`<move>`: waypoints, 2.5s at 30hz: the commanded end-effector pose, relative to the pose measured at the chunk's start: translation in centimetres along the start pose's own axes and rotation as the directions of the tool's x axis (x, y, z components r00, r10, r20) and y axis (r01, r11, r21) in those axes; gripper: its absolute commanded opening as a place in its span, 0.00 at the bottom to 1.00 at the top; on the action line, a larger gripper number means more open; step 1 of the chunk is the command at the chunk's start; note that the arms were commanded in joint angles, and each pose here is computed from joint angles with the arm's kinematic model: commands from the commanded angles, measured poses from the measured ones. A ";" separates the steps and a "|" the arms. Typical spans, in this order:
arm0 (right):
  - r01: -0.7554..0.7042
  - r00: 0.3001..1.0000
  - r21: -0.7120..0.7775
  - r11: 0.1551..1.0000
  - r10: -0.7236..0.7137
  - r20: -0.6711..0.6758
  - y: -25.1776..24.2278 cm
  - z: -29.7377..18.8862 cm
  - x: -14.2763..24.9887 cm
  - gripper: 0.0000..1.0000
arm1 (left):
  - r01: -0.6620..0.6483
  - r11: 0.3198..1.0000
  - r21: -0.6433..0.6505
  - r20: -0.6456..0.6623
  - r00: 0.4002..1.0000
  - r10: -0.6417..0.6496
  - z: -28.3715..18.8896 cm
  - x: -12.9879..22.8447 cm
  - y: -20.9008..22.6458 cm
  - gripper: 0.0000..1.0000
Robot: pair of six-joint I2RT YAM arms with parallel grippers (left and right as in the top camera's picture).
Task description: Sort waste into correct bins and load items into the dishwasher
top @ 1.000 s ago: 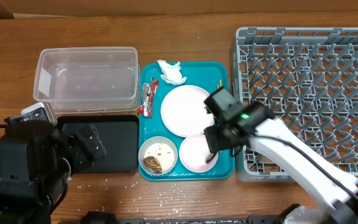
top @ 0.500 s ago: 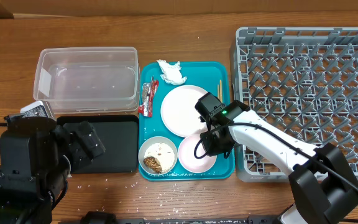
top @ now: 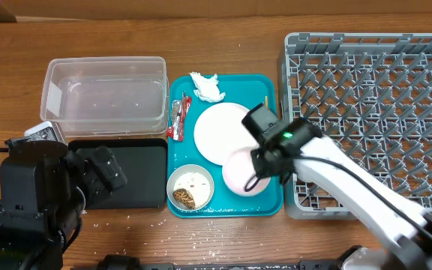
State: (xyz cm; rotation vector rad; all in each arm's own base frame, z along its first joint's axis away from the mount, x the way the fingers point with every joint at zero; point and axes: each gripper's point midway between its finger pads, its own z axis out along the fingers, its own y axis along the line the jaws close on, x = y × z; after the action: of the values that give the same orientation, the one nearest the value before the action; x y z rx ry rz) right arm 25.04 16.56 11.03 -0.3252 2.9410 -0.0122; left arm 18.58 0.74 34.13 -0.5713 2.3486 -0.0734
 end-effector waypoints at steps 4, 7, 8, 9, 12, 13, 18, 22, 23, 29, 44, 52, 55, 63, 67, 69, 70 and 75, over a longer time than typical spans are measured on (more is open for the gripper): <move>-0.456 0.771 0.189 0.870 0.279 0.573 -9.9 -11.7 -5.1 0.04 | 0.011 1.000 -0.004 0.018 1.000 -0.011 -0.3 -0.4 0.0 1.00; -0.687 0.574 0.214 0.695 0.338 0.746 -15.5 -15.4 -4.7 0.04 | 0.011 1.000 -0.004 0.018 1.000 -0.011 -0.3 -0.4 0.0 1.00; -0.742 0.523 0.218 0.633 0.345 0.779 -17.2 -16.1 -4.5 0.04 | 0.011 1.000 -0.004 0.018 1.000 -0.011 -0.3 -0.4 0.0 1.00; -0.780 0.489 0.223 0.585 0.348 0.800 -18.5 -16.5 -4.3 0.04 | 0.011 1.000 -0.004 0.018 1.000 -0.011 -0.3 -0.4 0.0 1.00; -0.854 0.430 0.240 0.463 0.365 0.826 -22.2 -16.3 -4.2 0.04 | 0.011 1.000 -0.004 0.018 1.000 -0.011 -0.3 -0.4 0.0 1.00; -0.862 0.423 0.242 0.446 0.370 0.827 -22.7 -16.2 -4.3 0.04 | 0.011 1.000 -0.004 0.018 1.000 -0.011 -0.3 -0.4 0.0 1.00; -0.870 0.484 0.389 0.303 0.375 0.790 -27.4 -13.3 -3.8 0.04 | 0.011 1.000 -0.004 0.018 1.000 -0.011 -0.3 -0.4 0.0 1.00; -0.844 0.536 0.498 0.201 0.354 0.766 -29.9 -11.6 -3.3 0.04 | 0.011 1.000 -0.004 0.018 1.000 -0.011 -0.3 -0.4 0.0 1.00; -0.830 0.555 0.526 0.186 0.364 0.748 -30.5 -10.7 -3.1 0.04 | 0.011 1.000 -0.004 0.018 1.000 -0.011 -0.3 -0.4 0.0 1.00; -0.744 0.652 0.640 0.192 0.416 0.634 -31.4 -6.5 -2.4 0.04 | 0.011 1.000 -0.004 0.018 1.000 -0.011 -0.3 -0.4 0.0 1.00; -0.623 0.782 0.689 0.371 0.325 0.532 -25.1 -4.2 -4.8 0.04 | 0.011 1.000 -0.004 0.018 1.000 -0.011 -0.3 -0.4 0.0 1.00; -0.589 0.808 0.741 0.322 0.242 0.537 -25.2 -5.8 -4.8 0.04 | 0.011 1.000 -0.004 0.018 1.000 -0.011 -0.3 -0.4 0.0 1.00; -0.594 0.804 0.768 0.239 0.190 0.563 -26.5 -7.4 -4.8 0.04 | 0.011 1.000 -0.004 0.018 1.000 -0.011 -0.3 -0.4 0.0 1.00; -0.667 0.725 0.727 0.165 0.367 0.582 -31.3 -6.3 -2.1 0.04 | 0.011 1.000 -0.004 0.018 1.000 -0.011 -0.3 -0.4 0.0 1.00; -0.699 0.678 0.701 0.140 0.444 0.587 -33.1 -5.6 -0.8 0.04 | 0.011 1.000 -0.004 0.018 1.000 -0.011 -0.3 -0.4 0.0 1.00; -0.705 0.671 0.691 0.159 0.464 0.578 -32.9 -5.1 -0.8 0.04 | 0.011 1.000 -0.004 0.018 1.000 -0.011 -0.3 -0.4 0.0 1.00; -0.708 0.670 0.686 0.169 0.468 0.577 -32.7 -4.9 -1.0 0.04 | 0.011 1.000 -0.004 0.018 1.000 -0.011 -0.3 -0.4 0.0 1.00; -0.694 0.693 0.686 0.218 0.460 0.555 -31.3 -4.4 -1.6 0.04 | 0.011 1.000 -0.004 0.018 1.000 -0.011 -0.3 -0.4 0.0 1.00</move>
State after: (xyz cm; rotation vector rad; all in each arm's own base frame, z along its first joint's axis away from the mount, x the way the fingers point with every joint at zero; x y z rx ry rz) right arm 31.83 -15.03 16.95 0.9250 2.1259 -1.2961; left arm 18.57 0.74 34.11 -0.5714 2.3493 -0.0731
